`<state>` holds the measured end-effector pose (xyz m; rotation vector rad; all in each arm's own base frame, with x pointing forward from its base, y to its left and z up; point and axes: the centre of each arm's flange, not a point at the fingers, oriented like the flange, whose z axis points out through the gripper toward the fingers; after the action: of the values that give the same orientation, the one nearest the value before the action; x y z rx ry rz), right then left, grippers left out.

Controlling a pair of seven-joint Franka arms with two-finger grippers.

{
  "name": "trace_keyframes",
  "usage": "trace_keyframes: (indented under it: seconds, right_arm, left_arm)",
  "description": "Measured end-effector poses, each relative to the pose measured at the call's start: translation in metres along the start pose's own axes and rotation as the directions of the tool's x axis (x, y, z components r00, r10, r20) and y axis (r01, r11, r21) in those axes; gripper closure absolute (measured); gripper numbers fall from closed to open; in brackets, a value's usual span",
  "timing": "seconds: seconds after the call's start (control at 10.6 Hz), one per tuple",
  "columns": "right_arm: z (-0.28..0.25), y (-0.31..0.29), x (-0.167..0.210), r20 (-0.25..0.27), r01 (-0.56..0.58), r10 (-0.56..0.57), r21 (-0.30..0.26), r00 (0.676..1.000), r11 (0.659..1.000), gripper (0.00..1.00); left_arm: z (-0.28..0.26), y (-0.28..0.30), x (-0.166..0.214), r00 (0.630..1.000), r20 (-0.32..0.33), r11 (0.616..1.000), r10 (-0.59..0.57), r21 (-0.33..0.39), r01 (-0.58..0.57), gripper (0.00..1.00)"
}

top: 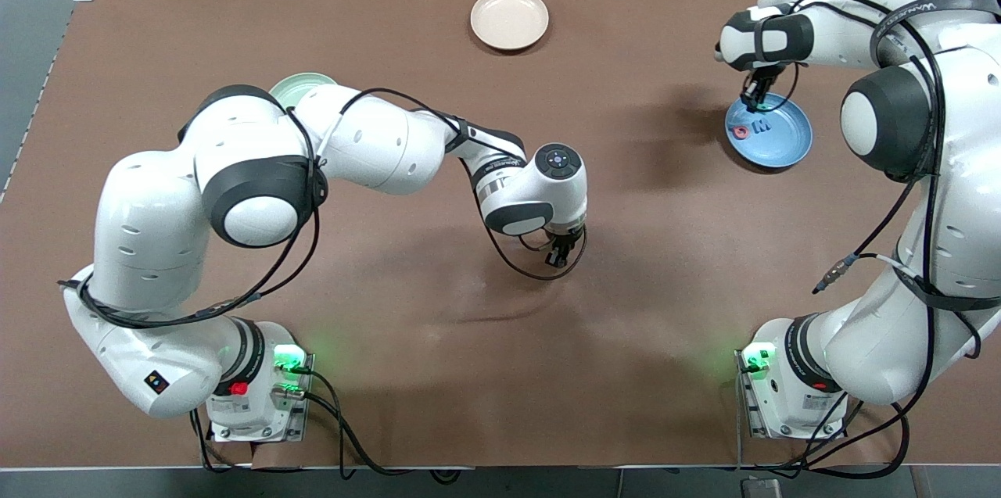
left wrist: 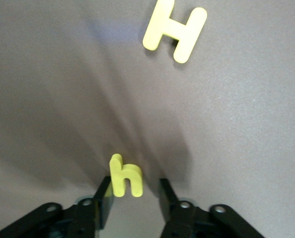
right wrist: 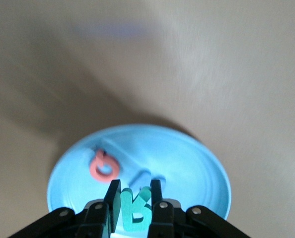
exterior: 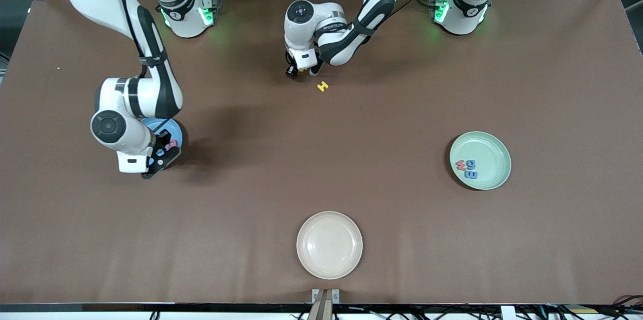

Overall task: Sort uppercase to blue plate, lowercase to green plate
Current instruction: 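Carry the yellow h to the green plate with the left gripper and release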

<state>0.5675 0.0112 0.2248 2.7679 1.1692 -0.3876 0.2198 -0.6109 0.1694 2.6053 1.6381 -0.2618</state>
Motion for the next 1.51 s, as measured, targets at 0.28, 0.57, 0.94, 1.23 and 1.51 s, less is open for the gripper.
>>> trace_keyframes:
  seconds: [0.28, 0.57, 0.94, 1.23, 1.51]
  right_arm:
    - [0.033, -0.007, -0.025, 0.034, -0.037, 0.034, 0.086, 0.999, 0.996, 0.71]
    - [0.049, -0.016, -0.033, 0.047, -0.06, 0.055, 0.125, 0.997, 0.99, 0.71]
    - [0.055, -0.015, -0.037, 0.056, -0.07, 0.063, 0.131, 0.996, 0.989, 0.7]
    - [0.057, -0.015, -0.037, 0.057, -0.072, 0.065, 0.133, 0.996, 0.988, 0.39]
    - [0.052, -0.02, -0.03, 0.024, -0.103, 0.1, 0.168, 0.995, 0.98, 0.26]
  left_arm:
    - [-0.002, 0.0, -0.001, 1.0, -0.002, 1.0, 0.003, -0.001, -0.003, 0.73]
    - [-0.021, 0.021, 0.018, 0.999, -0.038, 1.0, 0.017, 0.001, -0.017, 0.73]
    - [-0.122, 0.092, 0.101, 0.995, -0.043, 0.996, 0.093, -0.012, -0.093, 0.74]
    - [-0.174, 0.127, 0.194, 0.97, -0.098, 0.975, 0.222, 0.031, -0.22, 0.74]
    - [-0.211, 0.156, 0.319, 0.92, -0.097, 0.925, 0.379, 0.055, -0.375, 0.74]
